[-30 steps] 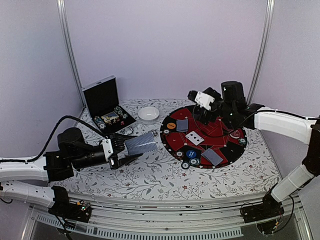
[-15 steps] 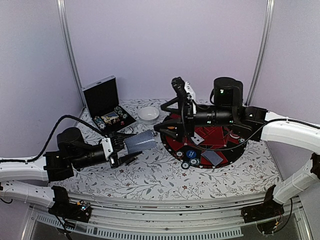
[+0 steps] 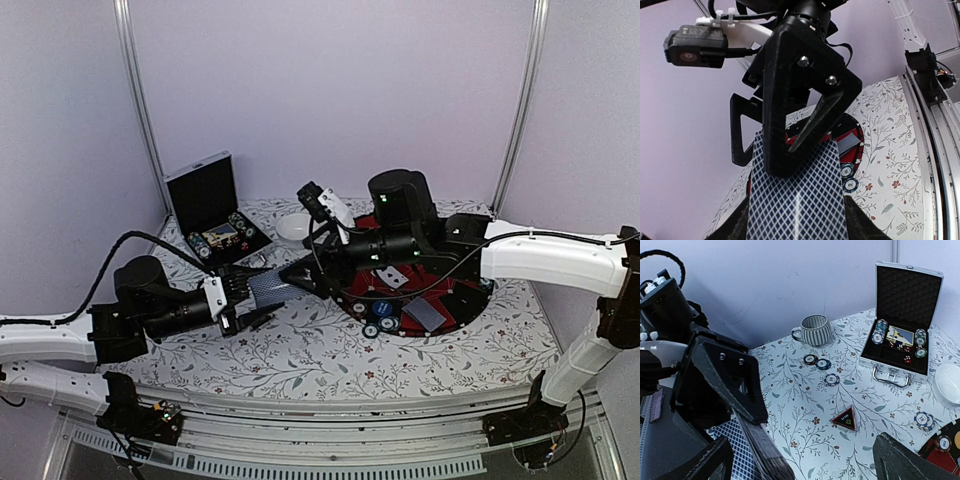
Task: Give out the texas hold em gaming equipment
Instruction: Pick up the poker card from the face-down deck piles.
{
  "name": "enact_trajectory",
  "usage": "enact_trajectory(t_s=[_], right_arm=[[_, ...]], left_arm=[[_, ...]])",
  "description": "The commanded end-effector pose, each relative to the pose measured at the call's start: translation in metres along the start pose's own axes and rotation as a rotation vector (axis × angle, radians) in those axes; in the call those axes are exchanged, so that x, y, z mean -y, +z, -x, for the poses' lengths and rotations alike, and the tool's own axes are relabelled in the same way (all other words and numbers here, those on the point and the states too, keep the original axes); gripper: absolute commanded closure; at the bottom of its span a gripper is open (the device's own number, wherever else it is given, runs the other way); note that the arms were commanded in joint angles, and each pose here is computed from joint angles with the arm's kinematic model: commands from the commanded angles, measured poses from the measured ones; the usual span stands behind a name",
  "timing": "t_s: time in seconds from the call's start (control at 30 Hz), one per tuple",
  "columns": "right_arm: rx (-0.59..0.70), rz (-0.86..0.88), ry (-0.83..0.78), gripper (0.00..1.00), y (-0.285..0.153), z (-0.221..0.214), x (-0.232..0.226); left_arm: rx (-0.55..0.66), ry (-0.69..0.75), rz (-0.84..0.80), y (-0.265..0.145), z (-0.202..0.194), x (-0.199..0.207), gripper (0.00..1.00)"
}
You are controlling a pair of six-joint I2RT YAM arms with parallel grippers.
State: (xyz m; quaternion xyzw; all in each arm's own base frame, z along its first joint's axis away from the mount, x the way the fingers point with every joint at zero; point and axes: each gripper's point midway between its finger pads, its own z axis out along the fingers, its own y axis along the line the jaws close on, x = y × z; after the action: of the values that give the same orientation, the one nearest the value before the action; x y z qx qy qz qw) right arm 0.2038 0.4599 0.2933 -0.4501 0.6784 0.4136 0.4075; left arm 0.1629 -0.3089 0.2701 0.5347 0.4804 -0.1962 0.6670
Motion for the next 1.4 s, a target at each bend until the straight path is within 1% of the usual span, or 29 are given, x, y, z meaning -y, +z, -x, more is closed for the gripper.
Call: enact_trajectory(t_s=[0.0,0.17,0.3,0.43,0.5,0.57,0.63,0.73,0.83,0.87,0.9,1.13,1.27,1.3,1.37], right_arm=[[-0.065,-0.135,0.032,0.01,-0.001,-0.013,0.024],[-0.086,-0.200,0.018,0.02,-0.011,-0.016,0.033],[-0.090,-0.231,0.002,0.06,-0.019,-0.013,0.036],[-0.085,-0.210,-0.014,0.12,-0.022,-0.009,0.031],[-0.085,-0.174,-0.020,0.16,-0.022,-0.008,0.025],[-0.084,-0.124,-0.025,0.25,-0.020,-0.006,0.016],[-0.082,-0.061,-0.025,0.37,-0.018,-0.004,0.006],[-0.077,0.006,-0.026,0.61,-0.018,-0.001,-0.006],[-0.065,-0.005,-0.027,0.84,-0.024,0.003,-0.005],[-0.060,-0.016,-0.058,0.94,-0.027,0.005,-0.003],[-0.056,-0.033,-0.061,0.97,-0.030,0.006,-0.001],[-0.042,-0.108,-0.063,0.98,-0.059,0.014,0.011],[0.006,-0.135,-0.084,0.99,-0.087,0.029,0.015],[0.022,-0.157,-0.093,0.99,-0.096,0.033,0.020],[0.052,-0.250,-0.095,0.99,-0.119,0.039,0.044]], left_arm=[[0.045,0.014,0.022,-0.003,0.011,-0.002,0.48],[0.046,0.014,0.024,-0.004,0.011,-0.003,0.48],[0.045,0.015,0.025,-0.004,0.011,-0.003,0.48],[0.045,0.015,0.024,-0.004,0.011,-0.003,0.48],[0.044,0.015,0.022,-0.003,0.010,-0.002,0.48],[0.044,0.015,0.023,-0.003,0.010,-0.002,0.48],[0.043,0.015,0.024,-0.003,0.010,-0.002,0.48],[0.044,0.015,0.021,-0.003,0.010,-0.002,0.48],[0.043,0.016,0.023,-0.003,0.011,-0.002,0.48],[0.044,0.016,0.023,-0.003,0.011,-0.002,0.48],[0.043,0.016,0.022,-0.003,0.010,-0.002,0.48],[0.041,0.015,0.021,-0.003,0.010,-0.002,0.48],[0.041,0.016,0.018,-0.003,0.010,-0.001,0.48],[0.040,0.015,0.018,-0.003,0.010,-0.001,0.48],[0.041,0.014,0.017,-0.003,0.010,-0.001,0.48]])
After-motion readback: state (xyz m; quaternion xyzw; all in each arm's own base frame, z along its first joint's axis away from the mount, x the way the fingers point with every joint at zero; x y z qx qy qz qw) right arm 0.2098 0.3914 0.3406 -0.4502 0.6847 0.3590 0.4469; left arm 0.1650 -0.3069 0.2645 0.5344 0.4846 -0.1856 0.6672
